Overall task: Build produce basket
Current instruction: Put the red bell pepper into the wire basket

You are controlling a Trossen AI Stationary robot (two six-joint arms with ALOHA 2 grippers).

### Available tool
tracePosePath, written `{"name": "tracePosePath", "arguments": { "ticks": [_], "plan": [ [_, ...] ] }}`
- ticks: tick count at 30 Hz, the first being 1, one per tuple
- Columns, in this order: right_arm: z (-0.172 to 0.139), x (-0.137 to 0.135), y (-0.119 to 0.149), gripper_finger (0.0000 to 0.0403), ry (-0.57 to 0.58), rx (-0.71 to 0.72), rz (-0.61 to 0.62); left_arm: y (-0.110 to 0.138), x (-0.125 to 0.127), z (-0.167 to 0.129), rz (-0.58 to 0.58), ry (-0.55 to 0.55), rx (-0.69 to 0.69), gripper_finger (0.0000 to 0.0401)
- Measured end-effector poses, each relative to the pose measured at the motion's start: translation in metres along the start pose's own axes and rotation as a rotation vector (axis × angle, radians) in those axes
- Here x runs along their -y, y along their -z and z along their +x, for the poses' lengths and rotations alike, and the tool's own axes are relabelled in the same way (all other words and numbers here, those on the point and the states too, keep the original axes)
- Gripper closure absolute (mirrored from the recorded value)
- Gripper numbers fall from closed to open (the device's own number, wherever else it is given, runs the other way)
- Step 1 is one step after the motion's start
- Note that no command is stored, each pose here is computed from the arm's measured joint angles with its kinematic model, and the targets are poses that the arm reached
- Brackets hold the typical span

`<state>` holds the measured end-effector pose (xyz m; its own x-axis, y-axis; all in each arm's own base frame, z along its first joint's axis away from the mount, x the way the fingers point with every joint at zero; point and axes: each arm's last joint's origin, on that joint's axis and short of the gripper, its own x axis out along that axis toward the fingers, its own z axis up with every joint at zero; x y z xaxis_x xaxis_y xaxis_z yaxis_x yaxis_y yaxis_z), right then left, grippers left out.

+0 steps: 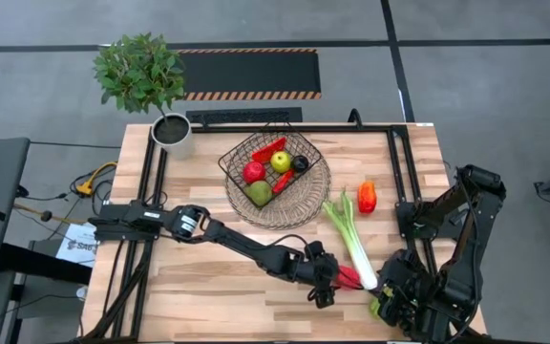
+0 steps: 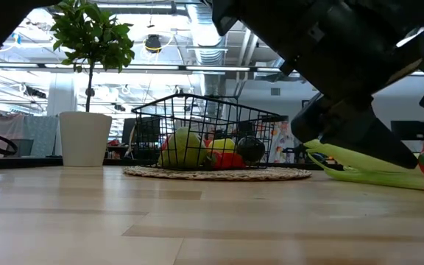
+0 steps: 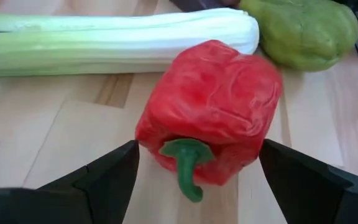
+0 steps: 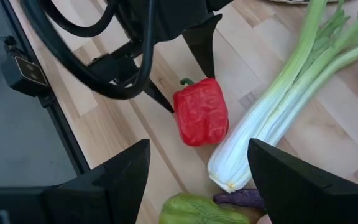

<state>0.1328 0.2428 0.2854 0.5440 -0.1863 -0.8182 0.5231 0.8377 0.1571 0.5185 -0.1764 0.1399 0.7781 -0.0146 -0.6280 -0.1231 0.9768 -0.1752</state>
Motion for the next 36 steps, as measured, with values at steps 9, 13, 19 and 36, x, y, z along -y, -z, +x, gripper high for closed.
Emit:
{"name": "tracePosePath", "arguments": {
  "ticks": [9, 13, 19, 36],
  "plan": [
    [0.0, 0.0, 0.0, 0.0112, -0.001, 0.003, 0.0, -0.002, -0.004, 0.001, -0.031, 0.034, -0.017, 0.0143],
    [0.0, 0.0, -0.001, 0.0112, -0.003, 0.018, 0.001, -0.003, -0.007, 0.002, -0.07, 0.03, -0.019, 0.0207],
    [0.0, 0.0, -0.001, 0.0112, -0.004, 0.028, -0.001, -0.005, -0.011, 0.003, -0.1, 0.021, -0.019, 0.0306],
    [0.0, 0.0, -0.001, 0.0112, -0.004, 0.028, -0.003, -0.002, -0.013, 0.003, -0.132, -0.001, -0.045, 0.0348]
  ]
}}
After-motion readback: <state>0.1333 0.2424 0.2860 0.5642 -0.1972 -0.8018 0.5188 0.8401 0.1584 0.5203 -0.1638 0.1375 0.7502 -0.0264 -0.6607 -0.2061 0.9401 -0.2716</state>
